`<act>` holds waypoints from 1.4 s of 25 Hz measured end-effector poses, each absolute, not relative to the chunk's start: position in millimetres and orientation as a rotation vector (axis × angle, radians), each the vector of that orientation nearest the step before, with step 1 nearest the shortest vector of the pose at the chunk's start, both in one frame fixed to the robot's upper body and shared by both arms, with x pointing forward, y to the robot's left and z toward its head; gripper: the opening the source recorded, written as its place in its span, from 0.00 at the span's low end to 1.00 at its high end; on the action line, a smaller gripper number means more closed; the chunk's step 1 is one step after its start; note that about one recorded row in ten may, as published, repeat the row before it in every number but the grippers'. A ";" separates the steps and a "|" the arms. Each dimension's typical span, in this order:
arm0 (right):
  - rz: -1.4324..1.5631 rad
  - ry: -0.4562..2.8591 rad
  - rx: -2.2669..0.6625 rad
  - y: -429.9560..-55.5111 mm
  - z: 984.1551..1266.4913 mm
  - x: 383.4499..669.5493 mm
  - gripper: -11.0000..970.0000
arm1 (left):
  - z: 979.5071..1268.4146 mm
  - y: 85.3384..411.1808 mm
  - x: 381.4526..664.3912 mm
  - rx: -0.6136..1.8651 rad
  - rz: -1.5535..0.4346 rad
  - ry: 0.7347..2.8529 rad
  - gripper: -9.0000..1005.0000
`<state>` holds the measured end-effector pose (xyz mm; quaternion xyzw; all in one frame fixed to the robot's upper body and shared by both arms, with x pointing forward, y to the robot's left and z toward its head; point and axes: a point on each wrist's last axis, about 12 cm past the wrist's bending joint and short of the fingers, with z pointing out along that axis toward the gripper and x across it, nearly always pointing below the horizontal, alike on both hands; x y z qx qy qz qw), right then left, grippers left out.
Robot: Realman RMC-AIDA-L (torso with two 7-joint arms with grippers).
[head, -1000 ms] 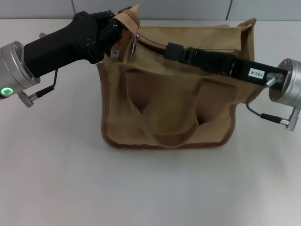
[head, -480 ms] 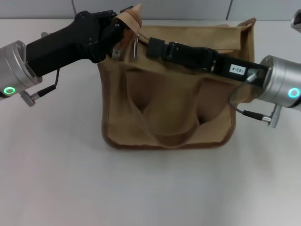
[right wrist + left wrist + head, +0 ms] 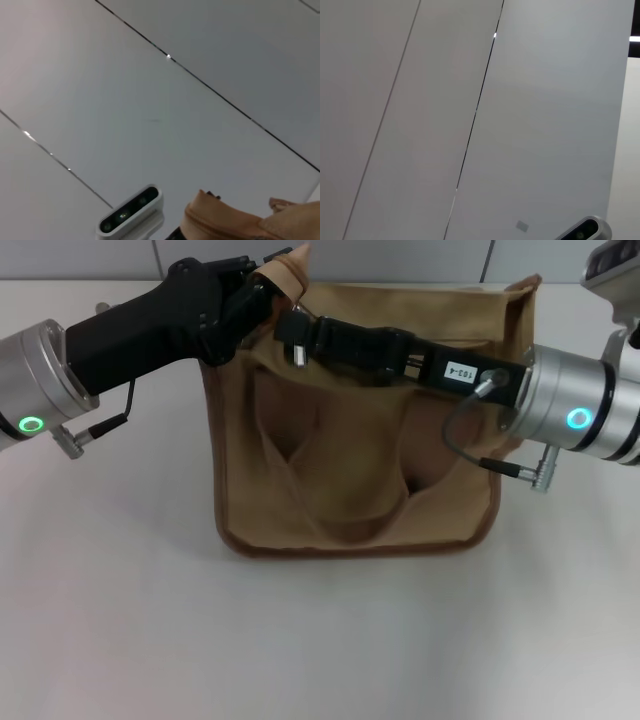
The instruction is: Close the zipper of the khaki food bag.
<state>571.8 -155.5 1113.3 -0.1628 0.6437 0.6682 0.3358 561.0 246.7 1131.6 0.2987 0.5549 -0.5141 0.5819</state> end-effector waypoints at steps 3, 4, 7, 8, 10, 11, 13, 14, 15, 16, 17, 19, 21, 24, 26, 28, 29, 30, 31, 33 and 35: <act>1.728 1.691 -0.418 -155.2 1111.9 573.0 0.79 | 1131.8 246.4 561.6 0.698 -1.198 1.297 0.04; 1.726 1.692 -0.417 -155.3 1111.8 573.2 0.79 | 1131.8 246.3 561.9 0.698 -1.197 1.298 0.04; 1.721 1.693 -0.414 -155.9 1111.6 573.7 0.79 | 1132.1 245.8 562.9 0.698 -1.194 1.300 0.04; 1.719 1.693 -0.411 -156.4 1111.4 573.7 0.79 | 1132.3 245.8 563.1 0.696 -1.192 1.298 0.04; 1.713 1.696 -0.399 -158.2 1109.9 573.3 0.79 | 1132.8 245.9 563.5 0.692 -1.190 1.293 0.04; 1.713 1.696 -0.399 -158.2 1109.9 573.3 0.77 | 1132.8 245.9 563.5 0.692 -1.190 1.293 0.04; 1.704 1.701 -0.385 -161.0 1107.6 572.5 0.74 | 1133.1 245.9 563.8 0.691 -1.189 1.292 0.04; 1.700 1.703 -0.379 -162.6 1106.5 571.8 0.73 | 1133.2 245.9 563.9 0.690 -1.189 1.291 0.04; 1.689 1.699 -0.377 -164.6 1105.2 571.1 0.72 | 1133.2 245.9 564.0 0.689 -1.188 1.290 0.04; 1.682 1.696 -0.378 -165.2 1104.8 571.0 0.64 | 1133.2 245.8 564.0 0.689 -1.188 1.290 0.04; 1.682 1.696 -0.378 -165.2 1104.8 571.0 0.56 | 1133.2 245.8 564.0 0.689 -1.188 1.290 0.04; 1.673 1.690 -0.388 -165.8 1104.4 570.4 0.46 | 1133.1 245.8 564.1 0.687 -1.188 1.290 0.04; 1.669 1.684 -0.403 -165.7 1104.4 569.6 0.42 | 1132.9 245.8 564.5 0.683 -1.185 1.292 0.04; 1.668 1.680 -0.408 -165.7 1104.2 569.0 0.35 | 1132.4 246.0 564.7 0.675 -1.182 1.292 0.04; 1.667 1.678 -0.405 -166.5 1103.5 568.2 0.30 | 1131.7 245.8 564.3 0.670 -1.185 1.292 0.04; 1.666 1.677 -0.399 -167.3 1103.1 567.9 0.26 | 1131.1 245.5 563.8 0.667 -1.188 1.292 0.04; 1.666 1.676 -0.398 -167.5 1103.1 567.9 0.23 | 1130.7 245.7 563.6 0.665 -1.188 1.293 0.04; 1.666 1.675 -0.397 -167.7 1103.1 567.9 0.19 | 1130.5 245.9 563.4 0.664 -1.188 1.294 0.04; 1.666 1.675 -0.396 -167.9 1103.0 567.8 0.15 | 1130.3 246.1 563.2 0.664 -1.187 1.294 0.04; 1.666 1.675 -0.395 -168.0 1102.9 567.7 0.06 | 1129.9 246.5 562.8 0.662 -1.187 1.296 0.04; 1.668 1.674 -0.393 -168.1 1102.7 567.3 0.02 | 1129.2 247.3 562.1 0.659 -1.185 1.297 0.04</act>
